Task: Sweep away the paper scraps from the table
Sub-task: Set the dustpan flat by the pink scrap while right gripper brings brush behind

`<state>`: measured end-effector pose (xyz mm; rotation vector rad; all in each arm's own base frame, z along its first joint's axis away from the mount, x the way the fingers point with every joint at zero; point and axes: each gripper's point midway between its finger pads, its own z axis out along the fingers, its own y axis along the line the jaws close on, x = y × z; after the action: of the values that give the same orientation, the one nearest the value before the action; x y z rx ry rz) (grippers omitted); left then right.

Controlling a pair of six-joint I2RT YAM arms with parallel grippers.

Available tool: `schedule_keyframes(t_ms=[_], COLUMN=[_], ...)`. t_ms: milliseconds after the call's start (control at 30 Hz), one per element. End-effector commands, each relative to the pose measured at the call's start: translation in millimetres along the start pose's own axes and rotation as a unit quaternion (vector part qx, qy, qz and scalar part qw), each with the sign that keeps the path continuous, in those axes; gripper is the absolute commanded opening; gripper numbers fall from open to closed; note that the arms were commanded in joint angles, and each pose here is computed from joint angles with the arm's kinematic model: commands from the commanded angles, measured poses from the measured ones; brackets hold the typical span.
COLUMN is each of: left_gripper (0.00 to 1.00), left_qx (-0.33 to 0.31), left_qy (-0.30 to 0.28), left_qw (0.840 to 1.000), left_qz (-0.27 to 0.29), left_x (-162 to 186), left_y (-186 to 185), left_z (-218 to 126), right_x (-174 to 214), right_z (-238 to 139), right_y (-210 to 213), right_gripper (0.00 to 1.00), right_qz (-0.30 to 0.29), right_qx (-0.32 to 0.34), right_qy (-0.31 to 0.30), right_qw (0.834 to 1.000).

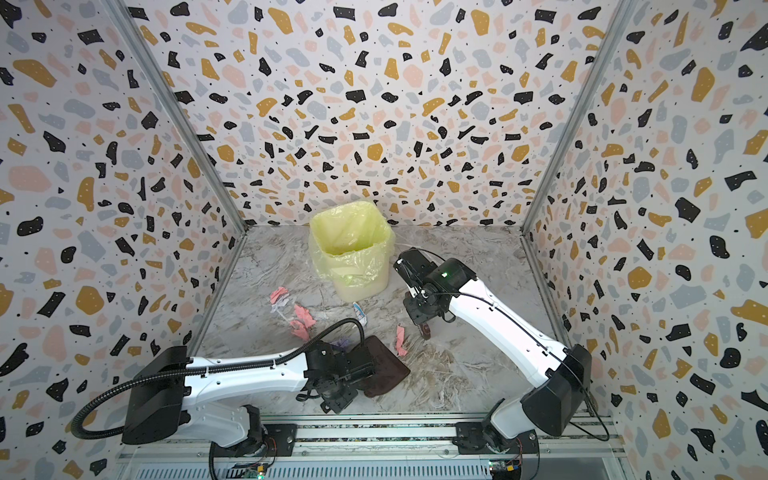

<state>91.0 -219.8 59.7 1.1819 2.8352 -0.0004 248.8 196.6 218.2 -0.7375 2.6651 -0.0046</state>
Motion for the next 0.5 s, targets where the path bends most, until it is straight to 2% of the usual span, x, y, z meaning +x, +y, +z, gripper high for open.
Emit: schedule_keyframes(t_ms=[0, 467], left_gripper=[0.00, 0.00], left_qx=[0.005, 0.014], left_qy=[-0.017, -0.009], left_qw=[1.000, 1.000], left_qz=[0.015, 0.018], left_x=[-10.9, -5.9], left_y=[-5.7, -8.6], left_z=[-3.4, 9.4], right_x=[-12.9, -12.2], right_z=[-11.9, -3.2], right_y=[-0.2, 24.1], right_gripper=[0.00, 0.00], right_qz=[-0.006, -0.037], right_qx=[0.004, -0.012], right_qy=[-0.028, -0.013], right_qw=[1.000, 0.999])
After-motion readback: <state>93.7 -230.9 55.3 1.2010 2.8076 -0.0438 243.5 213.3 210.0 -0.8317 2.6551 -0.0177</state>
